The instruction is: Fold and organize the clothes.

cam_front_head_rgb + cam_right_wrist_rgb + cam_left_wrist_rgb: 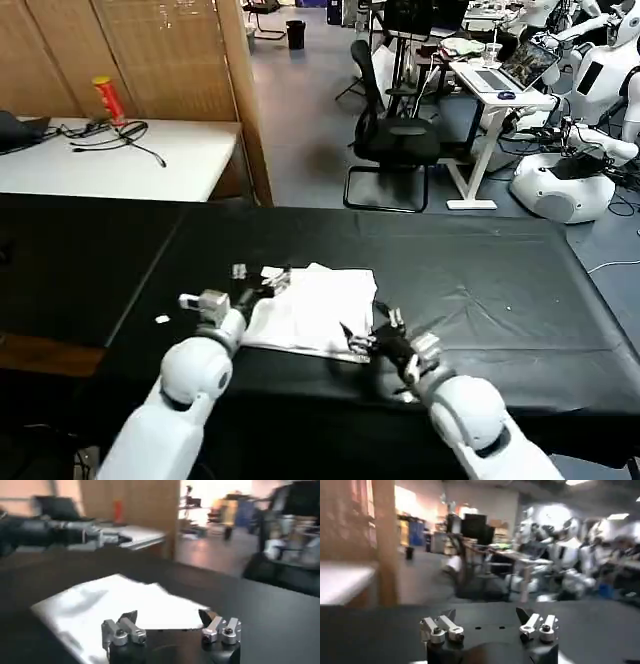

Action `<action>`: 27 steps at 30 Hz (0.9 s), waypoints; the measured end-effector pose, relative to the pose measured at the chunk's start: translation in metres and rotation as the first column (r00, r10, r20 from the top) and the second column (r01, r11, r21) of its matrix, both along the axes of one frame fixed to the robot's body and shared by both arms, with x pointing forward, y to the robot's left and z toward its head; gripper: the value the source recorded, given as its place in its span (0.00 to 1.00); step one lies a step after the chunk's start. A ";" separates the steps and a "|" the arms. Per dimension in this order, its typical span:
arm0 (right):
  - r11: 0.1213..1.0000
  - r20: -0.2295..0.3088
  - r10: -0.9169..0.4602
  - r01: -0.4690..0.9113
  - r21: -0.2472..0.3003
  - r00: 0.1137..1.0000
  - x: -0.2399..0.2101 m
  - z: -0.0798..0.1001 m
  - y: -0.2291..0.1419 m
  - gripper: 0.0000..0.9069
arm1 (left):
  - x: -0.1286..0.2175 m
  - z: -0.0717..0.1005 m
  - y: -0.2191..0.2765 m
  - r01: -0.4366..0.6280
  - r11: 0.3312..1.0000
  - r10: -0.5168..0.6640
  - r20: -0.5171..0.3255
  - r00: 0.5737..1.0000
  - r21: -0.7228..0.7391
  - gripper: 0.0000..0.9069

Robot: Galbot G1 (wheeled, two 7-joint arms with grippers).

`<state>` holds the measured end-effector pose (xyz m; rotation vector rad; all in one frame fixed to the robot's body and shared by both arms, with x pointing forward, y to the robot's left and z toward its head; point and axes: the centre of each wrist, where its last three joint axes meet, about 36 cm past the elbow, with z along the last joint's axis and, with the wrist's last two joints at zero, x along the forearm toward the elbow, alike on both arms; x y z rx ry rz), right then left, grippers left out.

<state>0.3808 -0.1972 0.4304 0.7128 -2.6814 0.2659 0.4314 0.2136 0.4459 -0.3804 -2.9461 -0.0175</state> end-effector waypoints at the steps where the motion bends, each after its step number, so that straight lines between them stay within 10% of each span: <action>1: 1.000 -0.005 -0.010 0.010 -0.003 1.000 -0.002 0.000 0.001 0.97 | -0.002 -0.002 0.003 -0.007 1.000 0.007 -0.004 1.000 0.007 0.97; 11: 0.976 -0.052 -0.175 0.166 -0.142 0.983 -0.018 -0.014 -0.001 0.97 | -0.015 -0.022 0.028 -0.059 0.998 0.061 -0.035 0.998 0.033 0.97; 18: 0.961 -0.067 -0.249 0.239 -0.137 0.966 -0.029 -0.008 -0.007 0.97 | -0.011 -0.034 0.040 -0.069 0.997 0.070 -0.041 0.997 0.014 0.97; 27: 0.929 -0.012 -0.354 0.353 0.107 0.935 -0.056 0.016 -0.033 0.97 | -0.001 -0.059 0.047 -0.081 0.986 0.066 -0.106 0.992 -0.144 0.97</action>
